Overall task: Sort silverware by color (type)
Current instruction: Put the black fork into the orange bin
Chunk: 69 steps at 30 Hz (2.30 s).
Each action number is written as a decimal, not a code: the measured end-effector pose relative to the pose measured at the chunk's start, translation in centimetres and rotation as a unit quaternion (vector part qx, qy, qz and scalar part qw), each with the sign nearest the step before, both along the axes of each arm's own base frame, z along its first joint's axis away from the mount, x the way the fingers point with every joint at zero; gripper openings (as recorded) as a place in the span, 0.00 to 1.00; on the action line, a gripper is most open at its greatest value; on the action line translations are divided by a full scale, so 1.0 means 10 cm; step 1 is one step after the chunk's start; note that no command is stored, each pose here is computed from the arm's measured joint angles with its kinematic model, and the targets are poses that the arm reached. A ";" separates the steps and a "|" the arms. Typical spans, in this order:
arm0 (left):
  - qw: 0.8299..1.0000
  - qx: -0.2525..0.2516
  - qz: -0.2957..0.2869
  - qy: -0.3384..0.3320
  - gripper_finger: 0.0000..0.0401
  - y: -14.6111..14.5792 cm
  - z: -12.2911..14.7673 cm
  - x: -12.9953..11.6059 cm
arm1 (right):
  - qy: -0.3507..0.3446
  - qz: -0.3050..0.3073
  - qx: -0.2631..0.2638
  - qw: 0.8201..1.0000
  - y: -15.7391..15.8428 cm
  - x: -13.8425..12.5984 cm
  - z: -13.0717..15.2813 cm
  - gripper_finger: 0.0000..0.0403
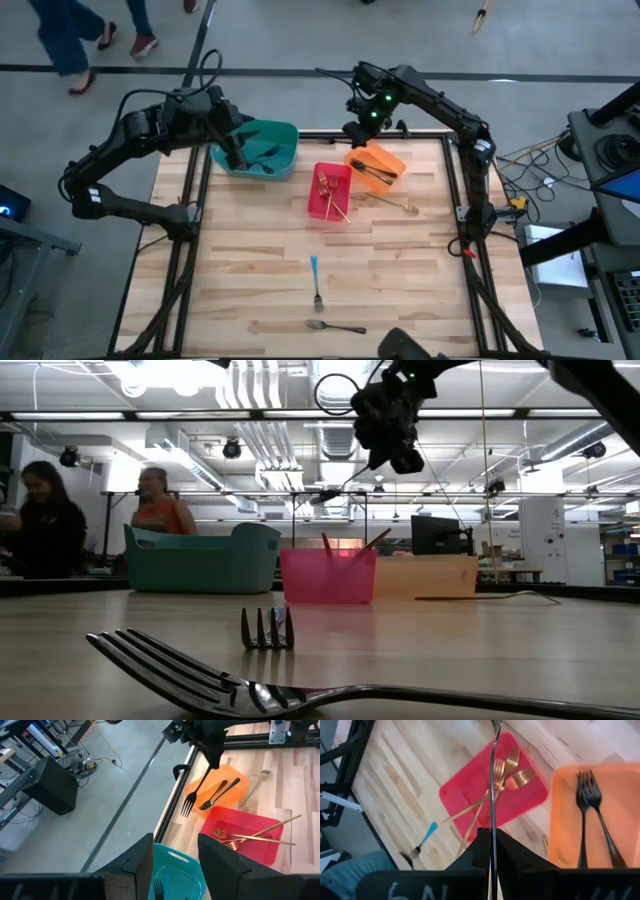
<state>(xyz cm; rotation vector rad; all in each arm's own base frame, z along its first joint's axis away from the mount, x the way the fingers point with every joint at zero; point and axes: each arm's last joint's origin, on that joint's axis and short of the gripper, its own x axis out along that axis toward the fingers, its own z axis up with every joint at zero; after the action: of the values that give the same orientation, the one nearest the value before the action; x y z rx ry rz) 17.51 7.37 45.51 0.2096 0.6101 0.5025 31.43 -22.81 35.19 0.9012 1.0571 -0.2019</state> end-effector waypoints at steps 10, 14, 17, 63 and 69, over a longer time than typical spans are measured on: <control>1.000 -0.004 0.000 0.009 0.33 0.03 -0.04 0.09 | -0.007 -0.074 0.042 0.996 0.01 -0.55 -0.35 0.02; 1.000 -0.005 0.000 0.013 0.33 0.04 -0.06 0.12 | -0.024 -0.105 0.091 0.990 0.07 -0.74 -0.59 0.02; 1.000 -0.006 0.000 0.015 0.33 0.05 -0.06 0.13 | -0.025 -0.124 0.129 0.984 0.16 -0.88 -0.74 0.02; 1.000 -0.013 0.005 0.011 0.33 0.06 -0.07 0.15 | 0.001 -0.332 0.155 0.931 0.12 -1.14 -1.52 0.11; 1.000 -0.019 0.009 0.006 0.33 0.06 -0.07 0.15 | 0.002 -0.331 0.155 0.931 0.12 -1.14 -1.52 0.17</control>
<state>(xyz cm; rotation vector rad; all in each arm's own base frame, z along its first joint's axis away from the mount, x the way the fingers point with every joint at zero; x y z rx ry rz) 19.05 7.95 44.79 0.1723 0.6337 0.5072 20.05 -21.59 19.98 1.5326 0.7624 -0.6097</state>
